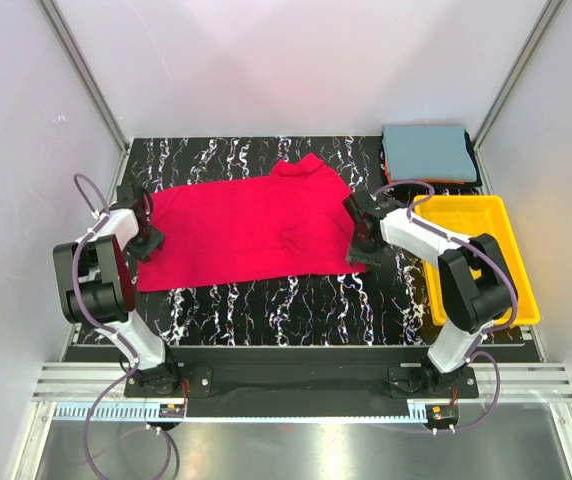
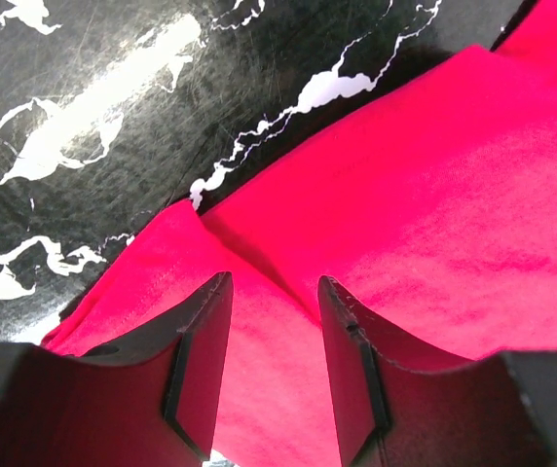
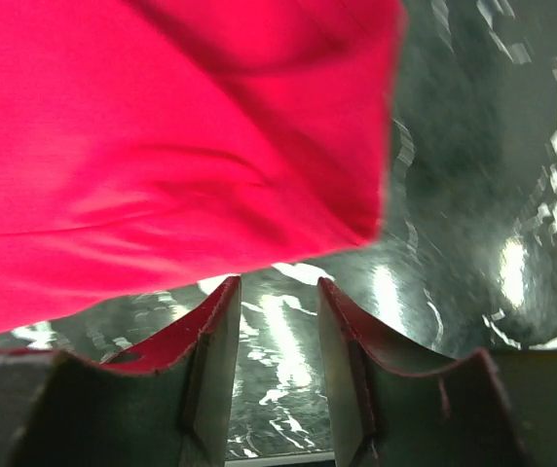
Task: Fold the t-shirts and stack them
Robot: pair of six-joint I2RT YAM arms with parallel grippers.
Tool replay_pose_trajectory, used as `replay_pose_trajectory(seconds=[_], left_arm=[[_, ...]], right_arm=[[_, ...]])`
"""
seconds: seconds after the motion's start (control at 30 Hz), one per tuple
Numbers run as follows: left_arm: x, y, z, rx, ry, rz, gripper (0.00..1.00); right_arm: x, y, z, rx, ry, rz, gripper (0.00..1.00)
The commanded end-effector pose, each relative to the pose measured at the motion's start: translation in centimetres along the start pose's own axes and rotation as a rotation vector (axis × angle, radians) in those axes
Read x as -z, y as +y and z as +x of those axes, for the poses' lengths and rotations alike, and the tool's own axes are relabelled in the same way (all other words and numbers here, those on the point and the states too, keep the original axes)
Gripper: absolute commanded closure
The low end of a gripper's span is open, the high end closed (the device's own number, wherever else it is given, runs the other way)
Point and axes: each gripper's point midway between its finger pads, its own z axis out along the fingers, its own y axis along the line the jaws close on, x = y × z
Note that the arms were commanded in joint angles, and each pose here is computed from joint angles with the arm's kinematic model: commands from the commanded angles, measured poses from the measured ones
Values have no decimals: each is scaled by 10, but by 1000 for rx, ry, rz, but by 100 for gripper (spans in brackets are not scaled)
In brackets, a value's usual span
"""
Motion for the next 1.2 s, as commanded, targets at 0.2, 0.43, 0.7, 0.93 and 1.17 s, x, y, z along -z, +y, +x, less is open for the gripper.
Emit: replay_pose_trajectory(seconds=[0.2, 0.43, 0.7, 0.93, 1.17], left_arm=[[23, -6, -27, -34, -96, 18, 54], [84, -13, -37, -48, -246, 121, 53], [69, -18, 31, -31, -44, 283, 59], [49, -11, 58, -1, 32, 273, 81], [15, 20, 58, -65, 10, 72, 88]], right_arm=[[-5, -25, 2, -216, -64, 42, 57], [-14, -38, -1, -201, -102, 98, 59], [-2, -26, -7, -213, -124, 17, 59], [-11, -24, -13, -203, -128, 44, 59], [-34, -45, -11, -169, -143, 168, 59]])
